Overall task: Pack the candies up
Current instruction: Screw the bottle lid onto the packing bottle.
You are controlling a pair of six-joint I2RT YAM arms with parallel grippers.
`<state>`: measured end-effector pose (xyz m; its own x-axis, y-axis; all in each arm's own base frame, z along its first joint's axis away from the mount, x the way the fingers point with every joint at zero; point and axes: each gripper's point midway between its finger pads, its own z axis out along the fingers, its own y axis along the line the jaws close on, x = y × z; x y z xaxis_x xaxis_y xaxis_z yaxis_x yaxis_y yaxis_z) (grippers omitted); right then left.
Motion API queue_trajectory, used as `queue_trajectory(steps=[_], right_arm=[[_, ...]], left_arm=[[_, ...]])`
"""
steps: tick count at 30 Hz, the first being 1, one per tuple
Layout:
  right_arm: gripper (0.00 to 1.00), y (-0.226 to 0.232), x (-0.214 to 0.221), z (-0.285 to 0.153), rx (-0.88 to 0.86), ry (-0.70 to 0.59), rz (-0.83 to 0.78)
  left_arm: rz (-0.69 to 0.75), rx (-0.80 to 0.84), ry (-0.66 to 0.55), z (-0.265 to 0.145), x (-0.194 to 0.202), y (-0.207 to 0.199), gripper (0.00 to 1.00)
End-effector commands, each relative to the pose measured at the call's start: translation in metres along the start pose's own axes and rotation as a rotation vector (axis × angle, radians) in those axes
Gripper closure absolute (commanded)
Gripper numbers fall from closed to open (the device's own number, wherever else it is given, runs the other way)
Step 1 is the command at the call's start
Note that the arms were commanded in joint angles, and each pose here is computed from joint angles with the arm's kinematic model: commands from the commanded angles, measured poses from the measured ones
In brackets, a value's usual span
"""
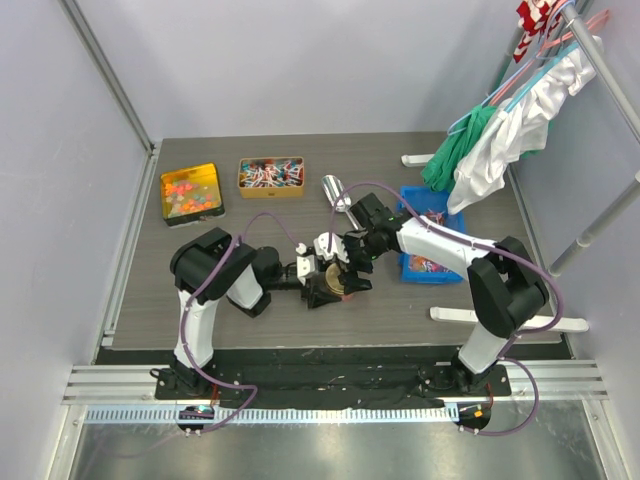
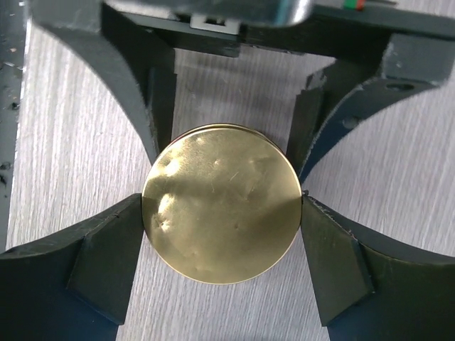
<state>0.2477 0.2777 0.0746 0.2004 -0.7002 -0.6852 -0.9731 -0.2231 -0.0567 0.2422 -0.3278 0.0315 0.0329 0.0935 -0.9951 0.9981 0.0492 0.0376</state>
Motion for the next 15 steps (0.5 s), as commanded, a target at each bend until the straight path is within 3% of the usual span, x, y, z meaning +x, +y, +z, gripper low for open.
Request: queue_trajectory(steps=[1, 8, 15], right_arm=[[0.23, -0.003, -0.01, -0.006, 0.094, -0.006, 0.061], [0.35, -0.013, -0.011, -0.005, 0.233, 0.001, 0.25], [0.36, -0.038, -0.018, -0.001, 0.403, -0.079, 0.51]], left_arm=[[0.08, -0.146, -0.036, -0.005, -0.011, 0.022, 0.81], [0.037, -0.26, -0.036, -0.01, -0.015, 0.04, 0.81], [0.016, -0.388, -0.042, -0.02, -0.022, 0.057, 0.81]])
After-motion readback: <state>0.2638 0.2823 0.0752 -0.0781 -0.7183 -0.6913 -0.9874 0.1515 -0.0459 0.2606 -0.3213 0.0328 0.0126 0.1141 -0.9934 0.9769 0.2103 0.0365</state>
